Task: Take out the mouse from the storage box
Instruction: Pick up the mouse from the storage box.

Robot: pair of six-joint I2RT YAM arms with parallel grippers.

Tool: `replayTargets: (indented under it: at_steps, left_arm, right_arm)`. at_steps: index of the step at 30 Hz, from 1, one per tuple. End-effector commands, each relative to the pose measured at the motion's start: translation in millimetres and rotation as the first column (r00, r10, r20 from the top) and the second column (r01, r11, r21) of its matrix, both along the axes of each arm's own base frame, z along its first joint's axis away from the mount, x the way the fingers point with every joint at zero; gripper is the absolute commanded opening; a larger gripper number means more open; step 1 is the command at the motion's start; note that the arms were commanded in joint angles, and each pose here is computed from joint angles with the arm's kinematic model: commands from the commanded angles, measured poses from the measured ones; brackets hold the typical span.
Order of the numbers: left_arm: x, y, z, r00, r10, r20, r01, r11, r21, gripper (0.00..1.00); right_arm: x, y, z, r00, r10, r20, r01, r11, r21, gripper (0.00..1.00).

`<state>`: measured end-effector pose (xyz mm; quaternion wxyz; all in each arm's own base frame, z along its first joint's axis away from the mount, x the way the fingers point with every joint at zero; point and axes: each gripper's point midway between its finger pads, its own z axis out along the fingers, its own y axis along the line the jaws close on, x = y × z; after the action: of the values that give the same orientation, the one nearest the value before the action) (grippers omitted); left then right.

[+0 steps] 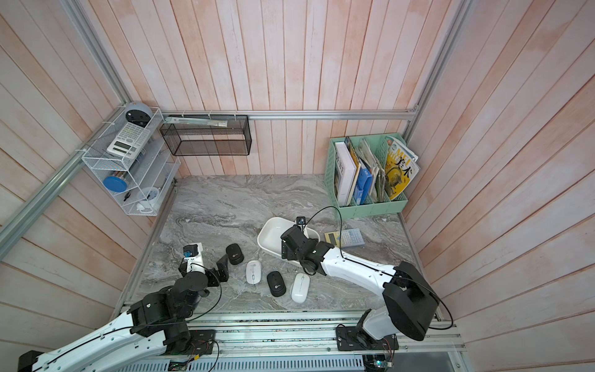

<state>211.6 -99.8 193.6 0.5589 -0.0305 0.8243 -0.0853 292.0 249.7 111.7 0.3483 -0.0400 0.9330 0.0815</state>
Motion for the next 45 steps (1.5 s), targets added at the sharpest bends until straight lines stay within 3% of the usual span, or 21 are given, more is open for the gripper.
replayTargets:
  at_steps: [1,8,12,19,31,37,45]
  left_arm:
    - [-1.5,11.0,0.3,0.999,0.030,0.018,-0.030,0.999,0.014,1.00]
    - [-2.5,11.2,0.2,1.000,0.028,0.012,-0.028,1.000,0.004,1.00]
    - [-2.3,8.9,-0.6,1.000,0.021,0.005,-0.021,1.000,0.005,1.00]
    - [-2.5,8.9,0.4,1.000,0.019,0.008,-0.019,1.000,0.001,1.00]
    - [-2.5,9.8,0.6,1.000,0.022,0.007,-0.022,1.000,0.006,1.00]
    - [-2.5,9.6,1.1,1.000,0.022,0.008,-0.022,1.000,0.005,1.00]
    - [-2.5,9.3,1.4,1.000,0.020,0.007,-0.020,1.000,0.004,1.00]
  right_arm:
    - [6.4,5.5,-6.4,0.999,-0.035,-0.035,0.034,0.999,-0.035,0.92]
    - [15.5,7.5,-35.5,0.985,-0.104,-0.136,0.076,0.978,-0.193,0.93]
    - [17.3,12.6,-49.7,0.977,-0.120,-0.174,0.081,0.973,-0.216,0.93]
    - [19.9,17.4,-62.8,0.970,-0.134,-0.204,0.087,0.971,-0.221,0.93]
    - [24.1,55.9,-75.2,0.949,-0.037,-0.313,-0.019,0.984,-0.175,0.79]
    - [26.7,43.3,-69.6,0.953,-0.060,-0.297,0.000,0.980,-0.197,0.80]
    - [16.4,39.8,-91.3,0.927,-0.024,-0.375,-0.048,0.982,-0.181,0.84]
